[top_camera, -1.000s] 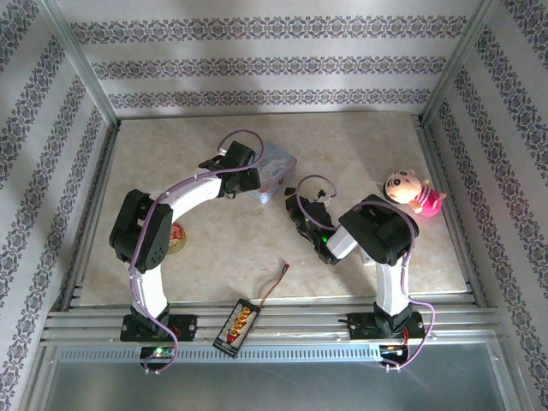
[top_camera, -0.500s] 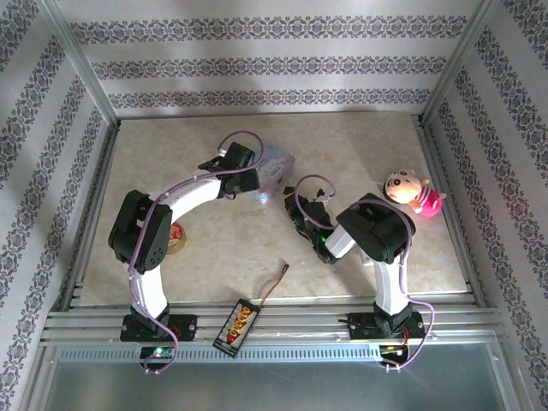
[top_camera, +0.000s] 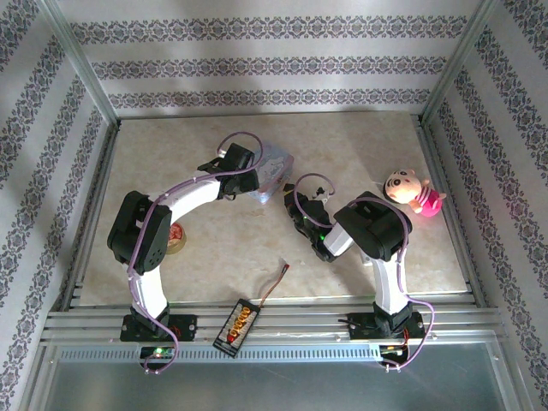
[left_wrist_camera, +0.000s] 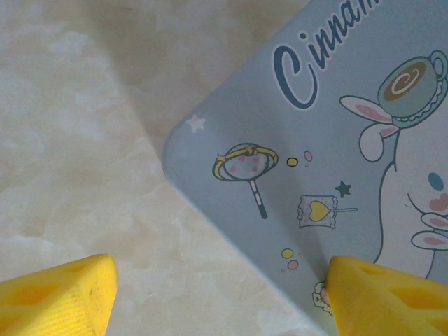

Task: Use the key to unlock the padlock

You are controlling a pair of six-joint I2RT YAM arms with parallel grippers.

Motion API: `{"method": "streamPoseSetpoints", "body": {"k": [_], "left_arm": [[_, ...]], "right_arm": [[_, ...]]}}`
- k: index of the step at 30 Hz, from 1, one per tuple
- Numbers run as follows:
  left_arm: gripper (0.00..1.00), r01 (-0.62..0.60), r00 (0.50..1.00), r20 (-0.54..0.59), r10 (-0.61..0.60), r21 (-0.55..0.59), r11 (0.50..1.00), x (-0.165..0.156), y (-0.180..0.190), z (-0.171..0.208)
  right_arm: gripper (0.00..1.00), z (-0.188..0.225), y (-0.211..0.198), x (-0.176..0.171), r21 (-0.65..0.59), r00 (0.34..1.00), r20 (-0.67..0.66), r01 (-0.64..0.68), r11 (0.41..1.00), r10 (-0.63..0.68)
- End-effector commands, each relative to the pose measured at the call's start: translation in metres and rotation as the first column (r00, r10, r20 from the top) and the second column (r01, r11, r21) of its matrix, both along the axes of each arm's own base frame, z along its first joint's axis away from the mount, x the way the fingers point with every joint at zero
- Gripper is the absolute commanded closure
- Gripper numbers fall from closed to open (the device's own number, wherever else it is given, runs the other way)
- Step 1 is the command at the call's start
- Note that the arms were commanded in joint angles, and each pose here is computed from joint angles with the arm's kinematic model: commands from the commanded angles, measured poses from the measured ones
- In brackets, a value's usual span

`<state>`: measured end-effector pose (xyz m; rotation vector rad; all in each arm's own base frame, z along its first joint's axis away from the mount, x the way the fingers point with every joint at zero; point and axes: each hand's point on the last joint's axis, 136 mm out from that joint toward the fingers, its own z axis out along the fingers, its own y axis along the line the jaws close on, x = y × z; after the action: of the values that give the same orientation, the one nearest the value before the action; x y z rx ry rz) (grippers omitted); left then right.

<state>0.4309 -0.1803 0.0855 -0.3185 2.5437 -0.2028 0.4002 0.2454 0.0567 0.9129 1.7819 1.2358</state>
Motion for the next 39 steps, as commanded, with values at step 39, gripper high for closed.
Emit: {"method": "streamPoseSetpoints", "body": {"k": [39], "left_arm": [[0.35,0.018,0.988,-0.152,-0.006,0.073,0.997,-0.032,0.018,-0.033]], "right_arm": [[1.00,0.025,-0.007,0.018,0.058,0.993,0.097,0.058,0.997,-0.064]]}}
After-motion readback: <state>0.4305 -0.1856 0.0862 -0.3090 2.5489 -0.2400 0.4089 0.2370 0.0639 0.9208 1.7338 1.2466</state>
